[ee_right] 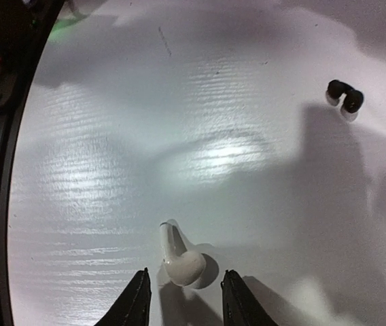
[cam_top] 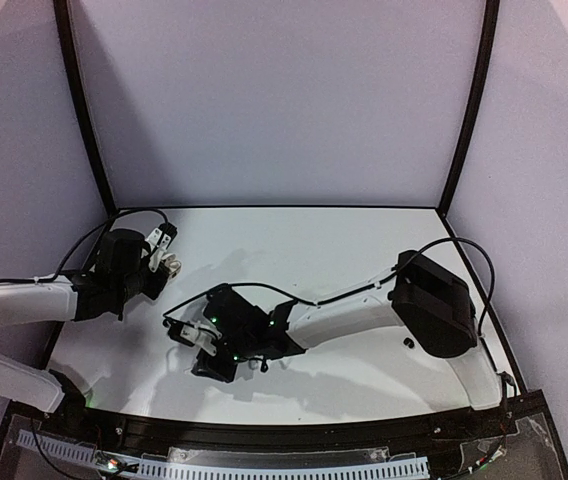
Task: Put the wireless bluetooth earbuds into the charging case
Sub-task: Pick up the left earbud from the center of the board.
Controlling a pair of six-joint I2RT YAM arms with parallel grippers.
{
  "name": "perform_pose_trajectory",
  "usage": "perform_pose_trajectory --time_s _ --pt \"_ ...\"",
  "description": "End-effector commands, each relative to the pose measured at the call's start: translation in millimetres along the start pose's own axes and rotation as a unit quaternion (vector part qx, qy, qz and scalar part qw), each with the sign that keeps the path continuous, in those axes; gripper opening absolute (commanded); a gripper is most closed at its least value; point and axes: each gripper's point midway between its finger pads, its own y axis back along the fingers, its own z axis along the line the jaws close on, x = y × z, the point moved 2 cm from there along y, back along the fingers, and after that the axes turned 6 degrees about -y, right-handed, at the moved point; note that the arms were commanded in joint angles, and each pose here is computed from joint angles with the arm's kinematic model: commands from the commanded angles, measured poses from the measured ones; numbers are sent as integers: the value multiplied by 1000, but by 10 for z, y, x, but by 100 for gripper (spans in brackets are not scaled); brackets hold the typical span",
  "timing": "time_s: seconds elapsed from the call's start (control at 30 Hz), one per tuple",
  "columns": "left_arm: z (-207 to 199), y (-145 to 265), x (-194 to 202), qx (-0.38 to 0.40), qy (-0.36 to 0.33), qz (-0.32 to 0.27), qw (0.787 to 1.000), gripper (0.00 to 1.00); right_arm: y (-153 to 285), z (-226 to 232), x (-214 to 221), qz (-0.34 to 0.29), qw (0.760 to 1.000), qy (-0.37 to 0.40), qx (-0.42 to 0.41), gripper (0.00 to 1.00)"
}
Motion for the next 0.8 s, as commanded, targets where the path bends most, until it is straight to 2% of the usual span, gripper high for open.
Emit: perform_pose_trajectory --time_s 0.0,0.2,0.27,0.33,0.4,0.53,0.6,0.63,0.77 --pt "105 49 -134 -11 10 -22 1000 1 -100 45 156 19 999 40 -13 35" --pt "106 43 -144 -11 11 -23 1000 1 -243 78 207 26 998 54 -22 32" --pt "112 45 -145 -13 9 -23 1000 1 -257 94 233 30 998 57 -23 22" --pt "115 45 -144 -14 8 -23 1000 1 -247 104 254 33 997 60 -23 19" --pt "114 46 -150 -13 10 -24 1000 1 -222 111 288 38 997 63 -22 14" --pt "113 44 -161 -12 11 -26 1000 1 -174 112 314 46 997 59 -19 13" --pt "114 44 -162 -13 11 -26 1000 1 -154 111 320 48 997 58 -17 10" --pt "111 45 -171 -11 11 -27 1000 1 -122 91 300 49 997 57 -9 4" --pt "100 57 -222 0 13 -33 999 1 137 -5 58 35 996 73 41 0"
